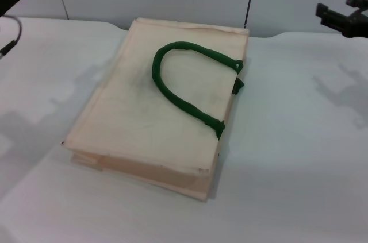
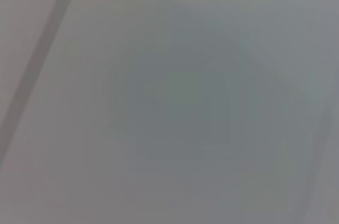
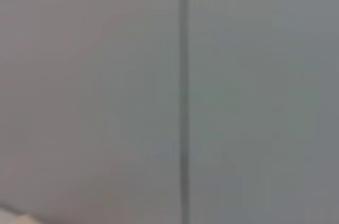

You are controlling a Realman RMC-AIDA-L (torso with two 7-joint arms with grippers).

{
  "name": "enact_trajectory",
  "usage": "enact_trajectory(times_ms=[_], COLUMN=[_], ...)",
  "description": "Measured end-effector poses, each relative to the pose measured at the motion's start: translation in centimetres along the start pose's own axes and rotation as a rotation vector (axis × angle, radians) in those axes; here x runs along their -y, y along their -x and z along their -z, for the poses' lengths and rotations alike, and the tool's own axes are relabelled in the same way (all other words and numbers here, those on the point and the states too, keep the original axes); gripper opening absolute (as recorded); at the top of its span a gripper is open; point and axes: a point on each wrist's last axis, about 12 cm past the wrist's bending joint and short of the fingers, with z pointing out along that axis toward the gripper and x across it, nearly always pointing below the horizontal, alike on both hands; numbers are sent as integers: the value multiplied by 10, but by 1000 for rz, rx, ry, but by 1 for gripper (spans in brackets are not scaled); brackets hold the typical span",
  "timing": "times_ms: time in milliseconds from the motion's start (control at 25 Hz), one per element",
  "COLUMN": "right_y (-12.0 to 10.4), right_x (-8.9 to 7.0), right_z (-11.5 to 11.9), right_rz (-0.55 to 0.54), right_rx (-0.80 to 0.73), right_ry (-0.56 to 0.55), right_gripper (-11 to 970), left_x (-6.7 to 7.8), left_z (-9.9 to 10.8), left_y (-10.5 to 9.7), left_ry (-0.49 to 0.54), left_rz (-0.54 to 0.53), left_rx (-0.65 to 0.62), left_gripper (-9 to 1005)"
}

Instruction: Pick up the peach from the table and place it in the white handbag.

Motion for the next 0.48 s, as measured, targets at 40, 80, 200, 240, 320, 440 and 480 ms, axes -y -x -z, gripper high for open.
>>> enact_trajectory(times_ms=[40, 80, 200, 240, 320, 440, 480], right_y=[-5, -8, -22, -25, -34, -47, -51], right_x=[2, 4, 8, 9, 12, 13, 13], right_z=[1, 2, 7, 9, 14, 22, 26], right_rz=[-15, -18, -38, -51, -63, -87, -93], right_rx=[15, 27, 79, 97, 123, 173, 190], right_ry=[-29, -50, -120, -145, -196, -270, -294], right_gripper=[835, 835, 835, 834, 832, 830, 829], left_x=[-2, -3, -8, -9, -12, -15, -16], left_z=[4, 7, 14, 16, 22, 31, 33], left_y=[-5, -9, -21, -25, -31, -41, -43], left_ry=[31, 51, 112, 134, 177, 248, 269], left_rz=[-17, -30, -65, -79, -107, -136, -145], left_rx=[11, 21, 40, 45, 56, 73, 79], left_gripper=[613, 613, 612, 612, 611, 607, 605])
